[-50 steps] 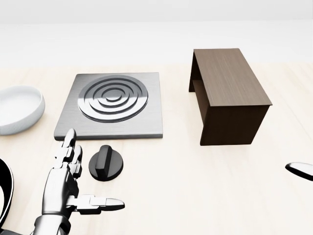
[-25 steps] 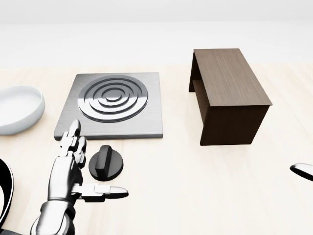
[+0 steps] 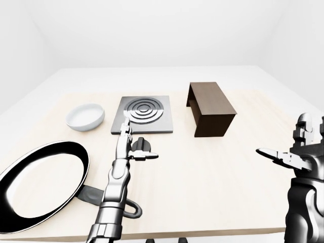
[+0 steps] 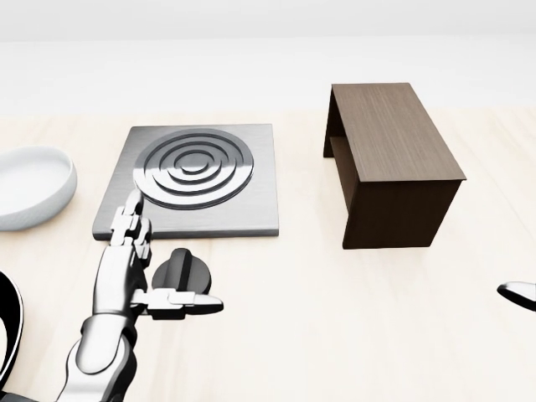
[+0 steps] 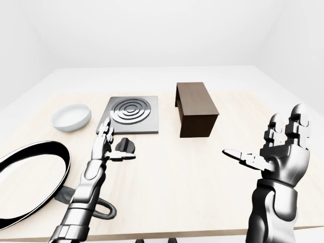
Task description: Turn on the stove.
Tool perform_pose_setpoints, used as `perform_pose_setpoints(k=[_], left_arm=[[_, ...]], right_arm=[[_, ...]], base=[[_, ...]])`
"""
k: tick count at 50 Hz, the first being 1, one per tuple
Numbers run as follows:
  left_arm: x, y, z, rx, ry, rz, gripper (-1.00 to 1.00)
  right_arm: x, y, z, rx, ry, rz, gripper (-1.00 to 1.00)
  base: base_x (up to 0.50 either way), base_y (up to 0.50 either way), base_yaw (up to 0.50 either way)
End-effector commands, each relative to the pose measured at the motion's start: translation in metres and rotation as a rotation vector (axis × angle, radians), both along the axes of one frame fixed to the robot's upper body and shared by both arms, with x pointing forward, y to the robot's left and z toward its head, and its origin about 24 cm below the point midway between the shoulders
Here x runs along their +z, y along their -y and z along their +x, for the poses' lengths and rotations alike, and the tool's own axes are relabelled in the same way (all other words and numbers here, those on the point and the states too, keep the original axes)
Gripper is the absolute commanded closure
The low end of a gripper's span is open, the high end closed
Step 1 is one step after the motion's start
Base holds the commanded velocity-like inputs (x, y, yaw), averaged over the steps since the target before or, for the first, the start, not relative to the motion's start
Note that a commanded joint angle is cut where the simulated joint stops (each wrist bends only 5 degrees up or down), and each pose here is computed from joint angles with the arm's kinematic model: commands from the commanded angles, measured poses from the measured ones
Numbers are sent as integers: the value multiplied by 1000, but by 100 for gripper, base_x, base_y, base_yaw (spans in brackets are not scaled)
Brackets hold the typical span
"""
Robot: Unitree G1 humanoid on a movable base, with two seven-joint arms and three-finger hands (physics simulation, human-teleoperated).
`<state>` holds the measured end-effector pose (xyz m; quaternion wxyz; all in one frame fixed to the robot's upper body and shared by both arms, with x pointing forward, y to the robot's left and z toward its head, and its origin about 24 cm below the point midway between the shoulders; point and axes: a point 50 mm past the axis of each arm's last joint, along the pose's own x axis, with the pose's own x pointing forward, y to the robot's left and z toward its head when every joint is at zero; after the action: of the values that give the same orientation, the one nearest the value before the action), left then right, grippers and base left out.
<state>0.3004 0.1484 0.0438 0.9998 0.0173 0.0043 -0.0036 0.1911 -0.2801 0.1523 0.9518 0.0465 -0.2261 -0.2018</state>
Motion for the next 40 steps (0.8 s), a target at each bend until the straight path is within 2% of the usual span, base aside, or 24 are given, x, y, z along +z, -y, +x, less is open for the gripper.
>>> perform_pose_setpoints(k=[1,14,33,40], left_arm=[[-13,2,1,-6,-29,12,-100],[-35,3,-7,-11,-121,37,-100],[-42,6,-10,-21,-146,48,-100],[-46,11,-16,-35,-158,54,-100]], right_arm=[[-2,0,0,2,-8,3,-100],[-2,0,2,6,-10,5,-100],[-1,0,1,3,-5,4,-100],[-2,1,1,3,-10,5,-100]], base=[[0,0,0],[0,0,0],[0,0,0],[0,0,0]])
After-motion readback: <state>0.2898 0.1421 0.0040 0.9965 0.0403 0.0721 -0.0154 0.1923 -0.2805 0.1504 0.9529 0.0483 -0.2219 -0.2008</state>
